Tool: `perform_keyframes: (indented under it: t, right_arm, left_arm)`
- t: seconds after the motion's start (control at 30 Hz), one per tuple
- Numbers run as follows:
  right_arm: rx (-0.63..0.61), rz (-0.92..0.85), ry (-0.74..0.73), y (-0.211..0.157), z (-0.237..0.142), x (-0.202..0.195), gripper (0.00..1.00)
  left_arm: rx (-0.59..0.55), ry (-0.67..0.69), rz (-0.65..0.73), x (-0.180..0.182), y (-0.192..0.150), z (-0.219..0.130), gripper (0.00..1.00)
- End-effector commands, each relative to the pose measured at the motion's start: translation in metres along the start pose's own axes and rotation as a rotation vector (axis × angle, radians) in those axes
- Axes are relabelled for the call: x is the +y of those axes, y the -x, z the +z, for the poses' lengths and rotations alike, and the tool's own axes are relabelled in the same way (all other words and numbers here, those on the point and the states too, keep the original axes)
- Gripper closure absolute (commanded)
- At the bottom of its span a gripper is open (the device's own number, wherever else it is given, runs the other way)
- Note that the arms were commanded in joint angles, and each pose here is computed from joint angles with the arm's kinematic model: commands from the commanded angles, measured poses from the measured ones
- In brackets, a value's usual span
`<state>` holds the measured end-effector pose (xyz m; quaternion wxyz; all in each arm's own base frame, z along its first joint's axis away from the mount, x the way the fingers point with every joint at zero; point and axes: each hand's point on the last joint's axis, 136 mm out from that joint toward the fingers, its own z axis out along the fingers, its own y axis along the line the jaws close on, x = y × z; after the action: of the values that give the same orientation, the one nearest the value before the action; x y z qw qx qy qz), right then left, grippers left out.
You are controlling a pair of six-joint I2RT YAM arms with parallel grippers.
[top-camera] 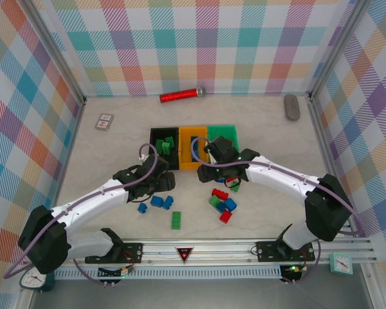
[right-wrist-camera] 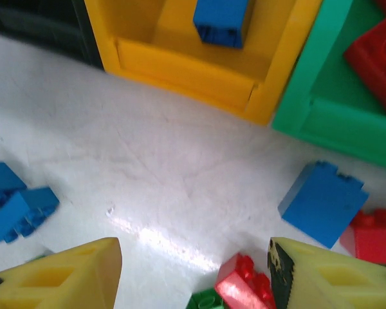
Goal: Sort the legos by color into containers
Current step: Move the lego to the bottom-center of the table.
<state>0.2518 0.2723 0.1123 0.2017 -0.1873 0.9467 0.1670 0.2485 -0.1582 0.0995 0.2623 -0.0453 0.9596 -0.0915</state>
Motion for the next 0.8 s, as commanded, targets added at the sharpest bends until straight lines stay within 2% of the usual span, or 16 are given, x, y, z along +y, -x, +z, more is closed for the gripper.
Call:
perform_keyframes:
  t: [0.0, 0.2, 0.43, 0.57, 0.77]
  right_arm:
    - [0.066, -0.044, 0.022, -0.029, 0.002, 0.001, 0.38]
    - [0.150, -0.079, -0.043, -0.062, 0.003, -0.020, 0.40]
    - [0.180, -0.093, -0.080, -0.071, 0.006, -0.029, 0.47]
    - [0.177, -0.079, -0.165, -0.071, 0.007, -0.044, 0.53]
    - [0.225, -0.073, -0.181, -0.078, 0.020, -0.047, 0.54]
  left_arm:
    - [-0.009, 0.002, 0.010, 0.003, 0.001, 0.004, 0.19]
    - [-0.009, -0.005, -0.005, 0.000, 0.001, 0.009, 0.19]
    - [-0.013, 0.000, -0.014, -0.001, 0.003, 0.012, 0.19]
    - [-0.020, 0.020, -0.008, 0.002, 0.005, 0.012, 0.19]
    - [-0.026, 0.009, -0.015, 0.002, 0.003, 0.013, 0.19]
